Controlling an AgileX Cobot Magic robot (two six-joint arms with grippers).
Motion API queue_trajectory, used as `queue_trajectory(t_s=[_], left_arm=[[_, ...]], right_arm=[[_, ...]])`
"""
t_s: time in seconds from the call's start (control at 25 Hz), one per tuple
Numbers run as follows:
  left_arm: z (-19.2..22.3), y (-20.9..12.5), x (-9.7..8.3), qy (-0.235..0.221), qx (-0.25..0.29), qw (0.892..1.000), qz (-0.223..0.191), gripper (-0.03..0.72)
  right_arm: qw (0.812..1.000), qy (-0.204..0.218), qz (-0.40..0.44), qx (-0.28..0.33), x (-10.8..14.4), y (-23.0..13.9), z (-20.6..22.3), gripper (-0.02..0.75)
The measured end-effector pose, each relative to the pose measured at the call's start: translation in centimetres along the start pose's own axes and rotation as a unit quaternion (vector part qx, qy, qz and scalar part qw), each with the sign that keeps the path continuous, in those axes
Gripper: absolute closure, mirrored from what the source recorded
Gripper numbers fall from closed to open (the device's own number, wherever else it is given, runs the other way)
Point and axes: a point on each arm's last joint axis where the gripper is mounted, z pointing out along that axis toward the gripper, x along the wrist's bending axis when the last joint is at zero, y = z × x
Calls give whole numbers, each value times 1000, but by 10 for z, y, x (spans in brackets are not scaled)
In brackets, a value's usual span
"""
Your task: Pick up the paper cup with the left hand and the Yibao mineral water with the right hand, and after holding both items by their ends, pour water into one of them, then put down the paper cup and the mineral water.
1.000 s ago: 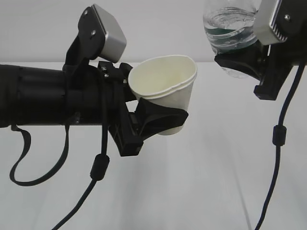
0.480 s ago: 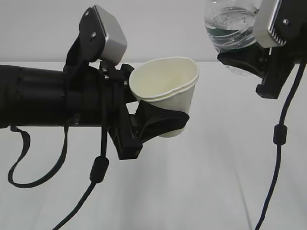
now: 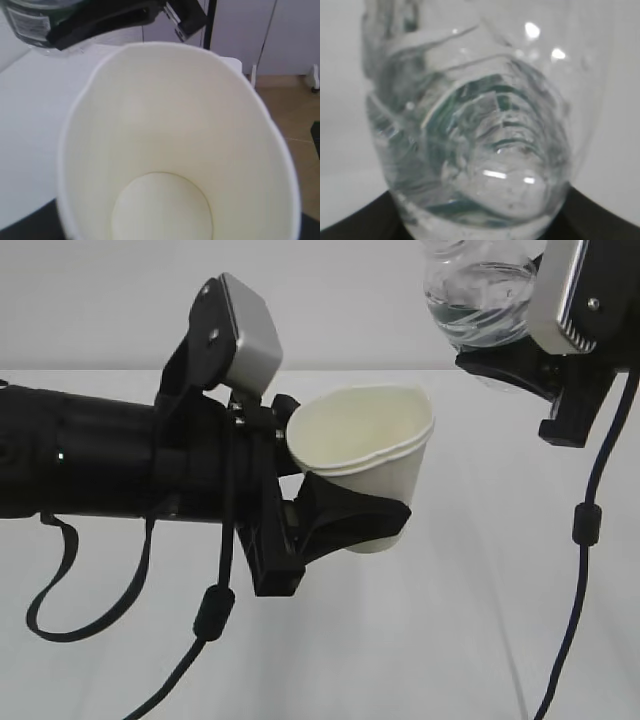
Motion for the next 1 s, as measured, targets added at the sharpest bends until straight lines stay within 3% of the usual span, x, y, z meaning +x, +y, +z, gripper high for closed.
queue_trajectory(t_s=[0.44,1.0], left_arm=[[6,12,4,-10,-11,1000,19,251],[9,9,4,-13,-3,1000,15,253]], right_arm=[[999,0,-36,0,0,0,0,332],[996,0,-86,0,0,0,0,332]])
